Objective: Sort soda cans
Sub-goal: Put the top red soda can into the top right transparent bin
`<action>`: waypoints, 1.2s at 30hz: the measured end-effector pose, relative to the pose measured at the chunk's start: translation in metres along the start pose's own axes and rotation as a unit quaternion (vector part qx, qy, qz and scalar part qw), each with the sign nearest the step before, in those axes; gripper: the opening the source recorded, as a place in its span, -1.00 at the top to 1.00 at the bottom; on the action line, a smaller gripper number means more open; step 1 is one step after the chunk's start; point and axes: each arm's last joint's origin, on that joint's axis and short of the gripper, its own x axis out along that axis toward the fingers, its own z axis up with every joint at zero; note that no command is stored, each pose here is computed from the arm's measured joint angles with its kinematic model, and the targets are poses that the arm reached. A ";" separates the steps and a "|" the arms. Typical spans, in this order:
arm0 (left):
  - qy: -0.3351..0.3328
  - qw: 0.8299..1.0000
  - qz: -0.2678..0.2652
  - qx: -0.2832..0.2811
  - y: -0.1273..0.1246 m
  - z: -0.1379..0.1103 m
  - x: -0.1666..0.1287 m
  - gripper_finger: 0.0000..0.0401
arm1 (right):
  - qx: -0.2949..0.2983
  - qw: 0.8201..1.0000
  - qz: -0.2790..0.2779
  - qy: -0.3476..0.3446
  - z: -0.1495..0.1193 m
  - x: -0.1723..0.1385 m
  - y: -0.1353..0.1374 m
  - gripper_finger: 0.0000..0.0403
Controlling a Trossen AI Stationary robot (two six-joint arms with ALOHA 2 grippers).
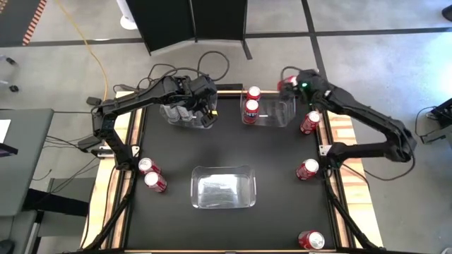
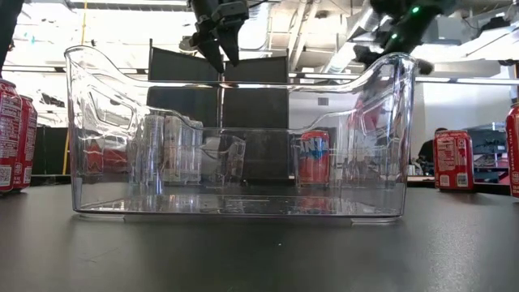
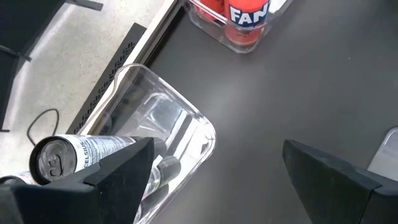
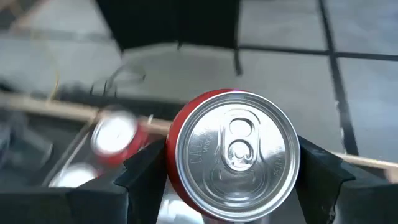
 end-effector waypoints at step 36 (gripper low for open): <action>-0.013 0.997 0.018 -0.068 0.000 0.002 0.000 -0.75 | -0.207 0.967 0.075 0.130 -0.054 0.118 0.058 -0.82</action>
